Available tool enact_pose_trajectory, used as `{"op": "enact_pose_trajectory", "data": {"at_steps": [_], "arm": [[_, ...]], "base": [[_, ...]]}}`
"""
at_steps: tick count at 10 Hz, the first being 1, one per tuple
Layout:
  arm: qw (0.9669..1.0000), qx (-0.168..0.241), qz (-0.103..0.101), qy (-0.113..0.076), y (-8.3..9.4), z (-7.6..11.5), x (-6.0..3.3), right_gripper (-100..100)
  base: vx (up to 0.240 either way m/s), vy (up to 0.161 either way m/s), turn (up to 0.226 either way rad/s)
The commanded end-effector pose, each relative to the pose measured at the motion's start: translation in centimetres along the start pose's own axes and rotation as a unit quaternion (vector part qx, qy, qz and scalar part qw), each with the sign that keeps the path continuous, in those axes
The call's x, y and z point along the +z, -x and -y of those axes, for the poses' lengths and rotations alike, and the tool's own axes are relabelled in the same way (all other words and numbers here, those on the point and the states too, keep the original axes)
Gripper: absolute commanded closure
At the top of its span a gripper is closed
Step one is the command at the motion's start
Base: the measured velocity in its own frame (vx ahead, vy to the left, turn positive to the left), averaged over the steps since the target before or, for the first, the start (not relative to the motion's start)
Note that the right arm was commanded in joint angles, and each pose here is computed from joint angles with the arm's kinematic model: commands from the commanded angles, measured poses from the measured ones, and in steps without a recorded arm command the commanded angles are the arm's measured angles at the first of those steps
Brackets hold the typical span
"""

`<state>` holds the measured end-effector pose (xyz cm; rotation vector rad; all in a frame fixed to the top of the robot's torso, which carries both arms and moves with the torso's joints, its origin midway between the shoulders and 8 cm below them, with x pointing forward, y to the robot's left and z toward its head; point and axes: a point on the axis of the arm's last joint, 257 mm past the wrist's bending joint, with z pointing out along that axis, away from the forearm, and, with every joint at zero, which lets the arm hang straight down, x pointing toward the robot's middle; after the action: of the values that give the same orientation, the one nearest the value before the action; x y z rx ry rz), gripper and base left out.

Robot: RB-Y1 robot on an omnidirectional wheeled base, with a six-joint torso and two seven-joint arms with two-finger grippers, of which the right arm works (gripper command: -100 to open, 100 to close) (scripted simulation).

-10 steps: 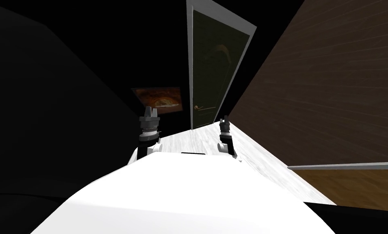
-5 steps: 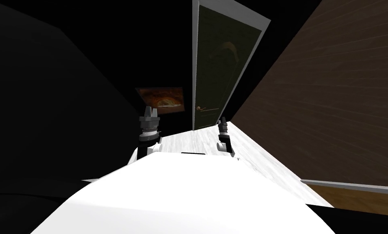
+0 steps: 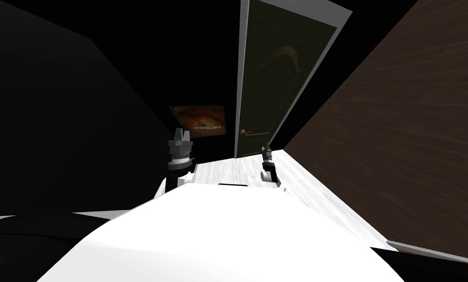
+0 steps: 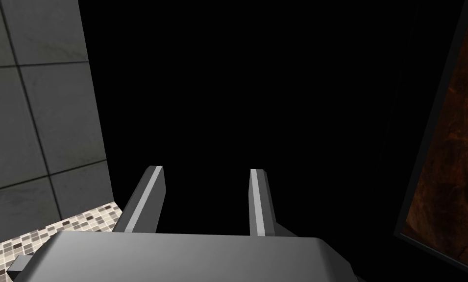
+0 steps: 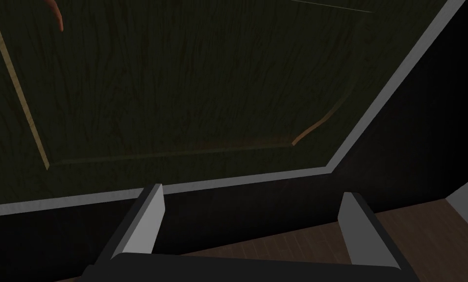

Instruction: Pull the door open

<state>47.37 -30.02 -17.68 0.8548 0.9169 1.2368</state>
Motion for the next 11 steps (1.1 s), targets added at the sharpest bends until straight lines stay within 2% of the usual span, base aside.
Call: {"op": "enact_pose_trajectory", "data": {"at_steps": [1, 4, 6, 7, 11], "arm": [[0.9999, 0.001, -0.001, -0.017, 0.2, 1.6, 0.08, -100], [0.9993, 0.003, -0.002, -0.038, 0.3, 3.8, -0.03, -100], [0.9985, 0.004, -0.003, -0.054, 0.4, 5.4, -0.01, -100], [0.9984, 0.004, -0.002, -0.056, 0.4, 5.7, -0.13, -100], [0.9957, 0.005, -0.002, -0.093, 0.9, 9.2, -0.48, -100]], "base": [[0.087, -0.043, 0.178], [0.077, -0.031, 0.105], [0.068, -0.044, 0.191], [0.06, -0.039, 0.05], [0.076, -0.031, 0.15]]}}
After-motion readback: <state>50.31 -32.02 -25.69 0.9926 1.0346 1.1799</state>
